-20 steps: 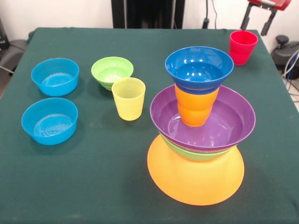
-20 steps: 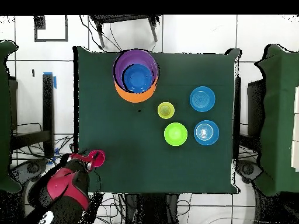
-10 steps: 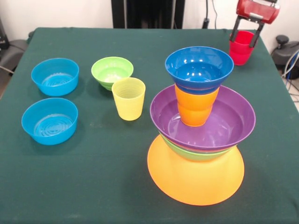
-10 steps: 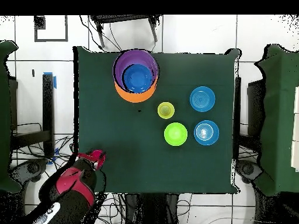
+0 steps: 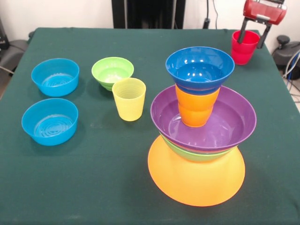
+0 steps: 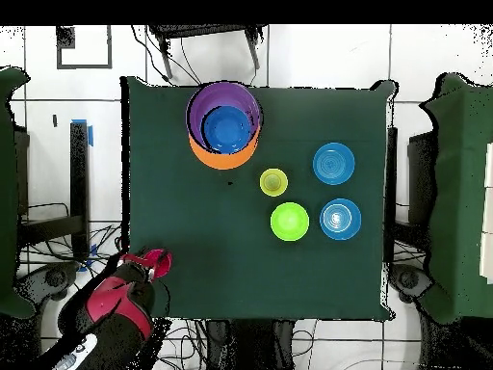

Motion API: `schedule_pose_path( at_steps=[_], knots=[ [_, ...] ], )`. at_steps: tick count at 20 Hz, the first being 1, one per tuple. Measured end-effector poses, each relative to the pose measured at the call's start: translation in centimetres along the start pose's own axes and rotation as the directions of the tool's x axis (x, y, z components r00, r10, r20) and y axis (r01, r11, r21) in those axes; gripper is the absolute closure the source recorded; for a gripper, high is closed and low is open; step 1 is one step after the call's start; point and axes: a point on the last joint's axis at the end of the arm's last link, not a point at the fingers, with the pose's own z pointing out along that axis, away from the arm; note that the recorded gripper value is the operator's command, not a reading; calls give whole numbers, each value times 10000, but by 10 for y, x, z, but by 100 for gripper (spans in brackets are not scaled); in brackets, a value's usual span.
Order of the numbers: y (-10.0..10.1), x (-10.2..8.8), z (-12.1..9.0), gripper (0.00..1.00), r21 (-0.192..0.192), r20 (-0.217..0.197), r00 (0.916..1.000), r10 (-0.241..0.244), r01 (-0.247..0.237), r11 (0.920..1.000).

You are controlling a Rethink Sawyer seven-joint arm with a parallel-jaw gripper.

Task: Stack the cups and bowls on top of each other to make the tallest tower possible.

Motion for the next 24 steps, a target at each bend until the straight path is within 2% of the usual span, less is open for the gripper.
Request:
schedule_pose_path(
  at_steps=[7,13,19,21,24],
  knots=[
    [13,3,-4,0,-107,0,9995,324,-324,9994],
    [29,17,-13,0,-248,60,9998,196,-195,9995],
    [33,35,-20,0,43,-4,10000,-93,93,9999],
    [30,44,-23,0,335,-89,9995,-295,297,9990],
    [27,48,-24,0,512,-139,9990,-418,425,9978]
  ],
)
